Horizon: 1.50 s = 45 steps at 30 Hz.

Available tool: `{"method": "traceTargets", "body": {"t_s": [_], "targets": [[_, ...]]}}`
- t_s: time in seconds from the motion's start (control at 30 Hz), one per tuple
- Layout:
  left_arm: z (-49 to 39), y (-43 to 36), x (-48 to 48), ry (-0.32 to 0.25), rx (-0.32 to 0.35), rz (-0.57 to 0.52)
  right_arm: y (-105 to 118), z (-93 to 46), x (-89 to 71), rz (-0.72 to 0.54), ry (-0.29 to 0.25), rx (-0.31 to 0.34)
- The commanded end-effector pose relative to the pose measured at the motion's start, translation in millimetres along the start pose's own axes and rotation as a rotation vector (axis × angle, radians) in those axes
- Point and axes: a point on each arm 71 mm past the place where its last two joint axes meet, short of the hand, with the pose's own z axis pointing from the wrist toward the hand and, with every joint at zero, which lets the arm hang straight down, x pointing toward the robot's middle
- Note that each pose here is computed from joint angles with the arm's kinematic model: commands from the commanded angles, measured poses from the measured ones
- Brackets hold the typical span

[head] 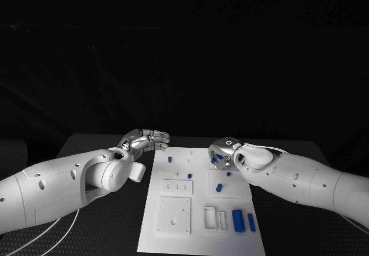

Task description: Assemble the parts on the task board

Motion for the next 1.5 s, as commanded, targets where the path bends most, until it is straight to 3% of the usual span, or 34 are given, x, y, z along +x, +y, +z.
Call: {"method": "traceTargets", "body": {"t_s": [0.03,0.33,0.67,0.8,0.93,1.5], "targets": [[0.7,-2.0,2.6,0.020,0.013,0.000,2,-1.0,5.4,-0.025,0.025,-0.007],[0.8,-1.8,2.1,0.018,0.011,0.000,6,-0.4,2.8,-0.040,-0.002,-0.016],[0.9,-1.7,0.9,0.016,0.009,0.001,14,0.2,-6.7,-0.047,-0.083,0.003],[1.9,-1.4,0.1,0.012,0.007,0.002,18,2.4,-19.9,-0.054,-0.133,0.008],[1.6,-1.3,-2.2,0.004,0.006,0.004,32,9.2,-36.0,-0.080,-0.225,0.006],[7.8,-2.6,4.1,0.016,0.011,0.004,61,28.0,-45.9,-0.112,-0.261,-0.003]]}}
